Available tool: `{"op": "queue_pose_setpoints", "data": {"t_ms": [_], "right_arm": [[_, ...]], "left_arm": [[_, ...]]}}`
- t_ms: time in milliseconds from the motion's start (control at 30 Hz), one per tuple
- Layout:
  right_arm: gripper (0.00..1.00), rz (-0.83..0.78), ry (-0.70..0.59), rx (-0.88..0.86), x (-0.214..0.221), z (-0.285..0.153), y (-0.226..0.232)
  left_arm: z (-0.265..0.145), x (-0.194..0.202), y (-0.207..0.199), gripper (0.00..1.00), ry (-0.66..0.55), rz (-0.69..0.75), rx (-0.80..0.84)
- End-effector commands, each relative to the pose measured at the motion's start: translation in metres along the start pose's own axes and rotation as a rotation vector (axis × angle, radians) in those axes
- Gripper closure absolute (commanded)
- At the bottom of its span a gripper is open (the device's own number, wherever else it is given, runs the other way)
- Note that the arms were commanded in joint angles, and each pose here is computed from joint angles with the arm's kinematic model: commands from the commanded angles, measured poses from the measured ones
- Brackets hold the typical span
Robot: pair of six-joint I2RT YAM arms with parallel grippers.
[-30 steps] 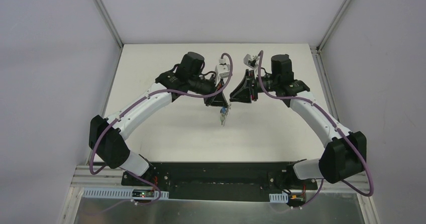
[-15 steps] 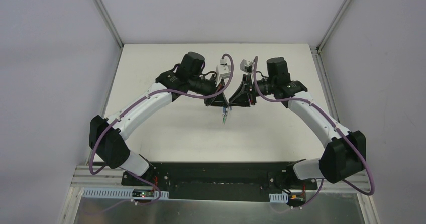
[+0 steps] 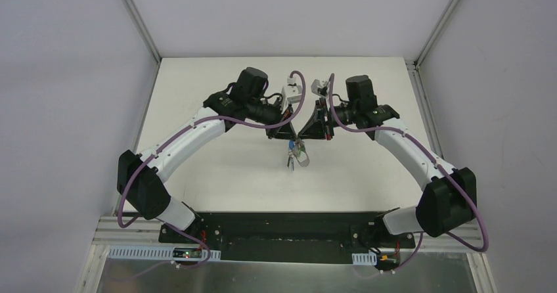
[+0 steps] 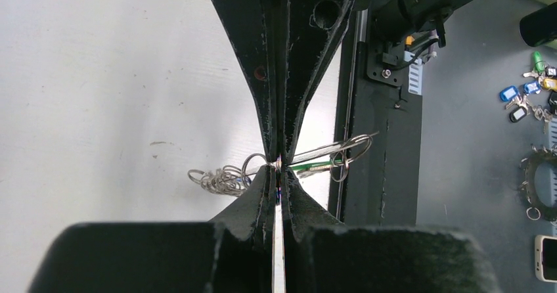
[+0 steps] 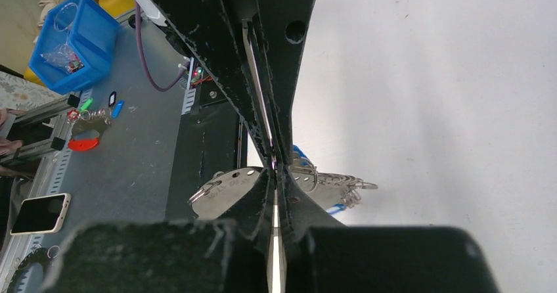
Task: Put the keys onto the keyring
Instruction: Adjust the key on the keyring.
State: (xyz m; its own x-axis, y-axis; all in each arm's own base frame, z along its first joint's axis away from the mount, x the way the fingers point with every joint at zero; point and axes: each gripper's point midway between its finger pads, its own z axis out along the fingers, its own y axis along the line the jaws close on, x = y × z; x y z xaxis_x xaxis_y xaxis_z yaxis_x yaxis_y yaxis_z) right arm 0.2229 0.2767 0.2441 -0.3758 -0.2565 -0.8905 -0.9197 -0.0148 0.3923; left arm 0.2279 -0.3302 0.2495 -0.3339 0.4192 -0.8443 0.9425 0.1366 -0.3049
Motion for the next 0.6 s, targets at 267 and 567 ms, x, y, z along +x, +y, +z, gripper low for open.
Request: {"op": "queue_pose_setpoints", "data": {"t_ms": [267, 567], "right_arm": [[1.0, 0.012, -0.123, -0.011, -0.028, -0.006, 0.0], [1.0, 0.066, -0.205, -0.008, -0.034, -0.016, -0.004]], "left_arm": [[-0.009, -0.021, -0.014, 0.82, -0.088, 0.093, 0.027], [-0.008, -0.022, -0.011, 0.84, -0.103, 0.059, 0.028]]}}
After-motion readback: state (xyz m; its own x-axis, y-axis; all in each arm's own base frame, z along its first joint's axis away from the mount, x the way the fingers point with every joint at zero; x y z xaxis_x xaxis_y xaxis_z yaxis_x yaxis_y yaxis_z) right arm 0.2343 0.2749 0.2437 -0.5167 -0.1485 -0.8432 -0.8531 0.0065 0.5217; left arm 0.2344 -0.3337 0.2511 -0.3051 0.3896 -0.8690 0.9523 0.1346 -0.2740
